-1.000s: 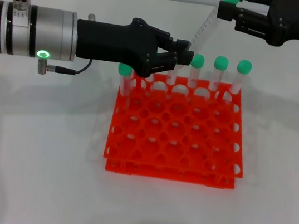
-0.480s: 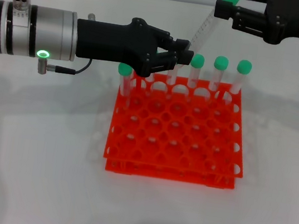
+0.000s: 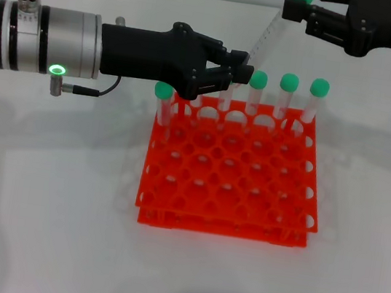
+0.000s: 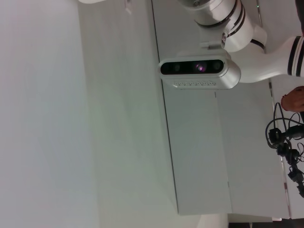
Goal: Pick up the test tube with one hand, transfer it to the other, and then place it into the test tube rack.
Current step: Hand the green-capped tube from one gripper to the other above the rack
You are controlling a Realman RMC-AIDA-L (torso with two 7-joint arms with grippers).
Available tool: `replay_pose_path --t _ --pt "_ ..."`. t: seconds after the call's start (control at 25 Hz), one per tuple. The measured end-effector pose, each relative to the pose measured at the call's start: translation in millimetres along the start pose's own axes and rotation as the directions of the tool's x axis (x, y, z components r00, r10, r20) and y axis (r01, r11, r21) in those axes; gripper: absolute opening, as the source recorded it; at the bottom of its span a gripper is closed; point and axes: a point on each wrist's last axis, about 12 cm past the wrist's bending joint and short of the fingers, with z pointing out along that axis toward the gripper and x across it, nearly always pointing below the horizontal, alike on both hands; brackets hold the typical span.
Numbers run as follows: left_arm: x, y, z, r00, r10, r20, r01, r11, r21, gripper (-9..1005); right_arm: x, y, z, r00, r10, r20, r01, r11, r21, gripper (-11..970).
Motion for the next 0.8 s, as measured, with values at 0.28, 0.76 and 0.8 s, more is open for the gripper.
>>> replay_pose_path --t 0.28,0.76,0.8 --pt "0.2 -0.1 0.4 1.0 -0.001 -0.001 0.001 1.0 0.001 159 -1.5 -0.4 1.1 1.0 -0.003 0.001 0.003 1.0 -0.002 335" --pt "0.1 0.0 0.0 1.0 0.0 0.0 0.0 1.0 0.0 157 -2.0 -0.9 1.1 1.0 -0.004 -0.001 0.004 1.0 -0.002 276" --pt "-0.1 0.0 0.1 1.0 0.0 0.0 0.0 1.0 0.0 157 -2.1 -1.0 1.0 1.0 -0.004 -0.001 0.004 1.0 -0.002 277"
